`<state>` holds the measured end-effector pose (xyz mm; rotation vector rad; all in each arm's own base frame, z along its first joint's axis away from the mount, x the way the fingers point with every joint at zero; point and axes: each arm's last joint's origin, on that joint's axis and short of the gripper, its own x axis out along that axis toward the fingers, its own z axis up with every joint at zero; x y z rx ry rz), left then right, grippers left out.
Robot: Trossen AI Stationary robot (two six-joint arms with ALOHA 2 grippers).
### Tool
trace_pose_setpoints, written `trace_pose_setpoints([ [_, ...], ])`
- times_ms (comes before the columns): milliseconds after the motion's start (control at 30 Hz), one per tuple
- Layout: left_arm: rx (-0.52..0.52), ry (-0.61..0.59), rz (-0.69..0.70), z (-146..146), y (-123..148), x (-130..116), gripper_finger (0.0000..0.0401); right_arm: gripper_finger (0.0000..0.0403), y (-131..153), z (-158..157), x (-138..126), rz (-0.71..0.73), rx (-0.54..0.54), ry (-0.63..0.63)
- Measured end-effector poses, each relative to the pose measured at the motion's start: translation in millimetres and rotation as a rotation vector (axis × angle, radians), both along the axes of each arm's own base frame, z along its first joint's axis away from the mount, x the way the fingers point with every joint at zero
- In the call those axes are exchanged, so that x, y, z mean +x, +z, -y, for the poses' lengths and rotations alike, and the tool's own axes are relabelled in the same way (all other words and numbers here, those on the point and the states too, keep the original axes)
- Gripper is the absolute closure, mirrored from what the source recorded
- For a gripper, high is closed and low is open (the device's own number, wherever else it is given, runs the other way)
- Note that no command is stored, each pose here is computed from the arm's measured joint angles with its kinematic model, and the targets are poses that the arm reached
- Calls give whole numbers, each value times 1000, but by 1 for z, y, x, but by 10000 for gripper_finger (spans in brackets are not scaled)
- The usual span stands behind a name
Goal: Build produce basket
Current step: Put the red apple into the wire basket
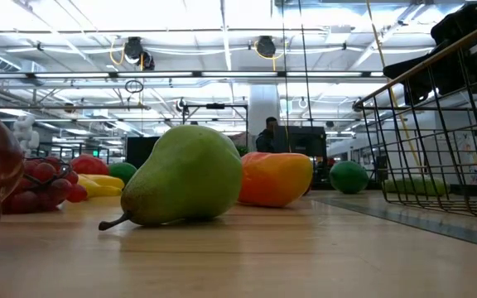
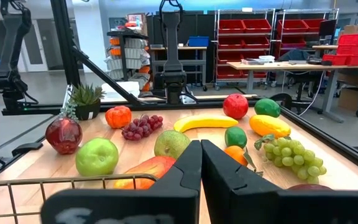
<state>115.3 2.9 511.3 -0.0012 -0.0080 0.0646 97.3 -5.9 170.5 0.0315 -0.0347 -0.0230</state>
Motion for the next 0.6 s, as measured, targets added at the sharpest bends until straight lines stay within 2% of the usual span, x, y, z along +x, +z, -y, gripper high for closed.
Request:
trace_pose_setpoints([
  [267,-27,-1,10,0,22,15,400,403,0,0,0,0,0,0],
  [400,-29,0,-45,0,23,15,400,403,1,0,0,5,5,0],
  [600,10,-1,-133,0,15,14,398,403,3,2,0,46,199,-48],
])
